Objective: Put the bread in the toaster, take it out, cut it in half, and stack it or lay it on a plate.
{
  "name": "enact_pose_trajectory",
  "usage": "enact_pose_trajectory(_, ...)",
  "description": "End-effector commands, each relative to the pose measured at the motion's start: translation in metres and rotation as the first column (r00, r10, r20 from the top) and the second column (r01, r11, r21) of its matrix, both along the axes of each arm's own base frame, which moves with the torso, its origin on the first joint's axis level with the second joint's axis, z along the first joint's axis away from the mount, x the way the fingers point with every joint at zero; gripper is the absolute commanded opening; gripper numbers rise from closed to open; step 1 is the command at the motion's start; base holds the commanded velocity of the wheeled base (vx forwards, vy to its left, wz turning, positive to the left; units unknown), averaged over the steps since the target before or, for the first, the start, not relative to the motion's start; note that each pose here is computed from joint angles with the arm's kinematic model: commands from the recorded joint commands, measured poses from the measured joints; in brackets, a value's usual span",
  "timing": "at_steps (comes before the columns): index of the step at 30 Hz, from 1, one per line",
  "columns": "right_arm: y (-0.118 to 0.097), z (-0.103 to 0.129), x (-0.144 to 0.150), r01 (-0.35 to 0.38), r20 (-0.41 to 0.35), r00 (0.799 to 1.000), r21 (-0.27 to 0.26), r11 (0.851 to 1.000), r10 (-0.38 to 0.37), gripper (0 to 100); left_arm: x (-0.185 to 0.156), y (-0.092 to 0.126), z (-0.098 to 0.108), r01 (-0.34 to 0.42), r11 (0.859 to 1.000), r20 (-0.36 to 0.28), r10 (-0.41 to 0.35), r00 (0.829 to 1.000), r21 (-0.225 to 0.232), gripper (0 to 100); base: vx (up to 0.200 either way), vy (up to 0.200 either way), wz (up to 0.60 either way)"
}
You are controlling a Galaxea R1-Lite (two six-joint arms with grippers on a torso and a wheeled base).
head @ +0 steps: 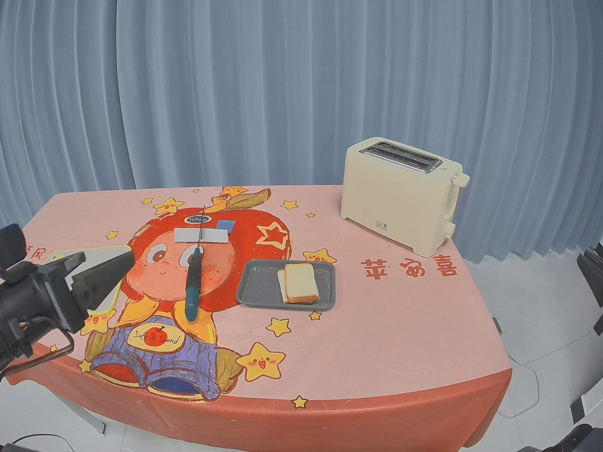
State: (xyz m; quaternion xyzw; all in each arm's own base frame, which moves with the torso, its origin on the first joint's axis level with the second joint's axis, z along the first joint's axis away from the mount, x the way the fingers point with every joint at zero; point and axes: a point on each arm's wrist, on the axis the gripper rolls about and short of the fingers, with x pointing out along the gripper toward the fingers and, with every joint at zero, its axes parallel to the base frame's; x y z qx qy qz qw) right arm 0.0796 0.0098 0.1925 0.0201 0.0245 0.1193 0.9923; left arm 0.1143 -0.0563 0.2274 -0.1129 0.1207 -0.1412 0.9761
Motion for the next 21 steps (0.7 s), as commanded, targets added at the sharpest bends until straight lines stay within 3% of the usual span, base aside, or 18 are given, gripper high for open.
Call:
enact_pose_trajectory(1, -0.005, -0.007, -0.032, 0.041, 0.09, 0.995, 0.018, 0.999, -0.043, 100, -0.032, 0.019, -0.007, -0.043, 0.999, 0.083, 0.042, 0.996, 0.01, 100, 0.0, 0.0, 0.0)
enact_pose_trajectory(7, -0.006, -0.019, -0.054, 0.07, 0.124, 0.99, 0.034, 0.997, -0.074, 100, -0.06, 0.041, -0.018, -0.176, 0.984, 0.158, 0.177, 0.972, -0.015, 100, 0.0, 0.0, 0.0)
enact_pose_trajectory(10, -0.006, -0.027, -0.064, 0.076, 0.14, 0.987, 0.035, 0.997, -0.08, 100, -0.073, 0.047, -0.029, -0.197, 0.98, 0.178, 0.198, 0.964, -0.025, 100, 0.0, 0.0, 0.0)
enact_pose_trajectory(14, -0.006, -0.04, -0.079, 0.089, 0.162, 0.982, 0.034, 0.995, -0.093, 100, -0.094, 0.056, -0.05, -0.273, 0.961, 0.224, 0.275, 0.935, -0.042, 100, 0.0, 0.0, 0.0)
enact_pose_trajectory(16, -0.006, -0.044, -0.085, 0.092, 0.166, 0.981, 0.032, 0.995, -0.096, 100, -0.104, 0.059, -0.058, -0.287, 0.957, 0.259, 0.287, 0.922, -0.036, 100, 0.0, 0.0, 0.0)
enact_pose_trajectory(21, -0.005, -0.057, -0.1, 0.094, 0.188, 0.977, 0.029, 0.995, -0.098, 100, -0.119, 0.061, -0.087, -0.304, 0.952, 0.291, 0.297, 0.909, -0.023, 100, 0.0, 0.0, 0.0)
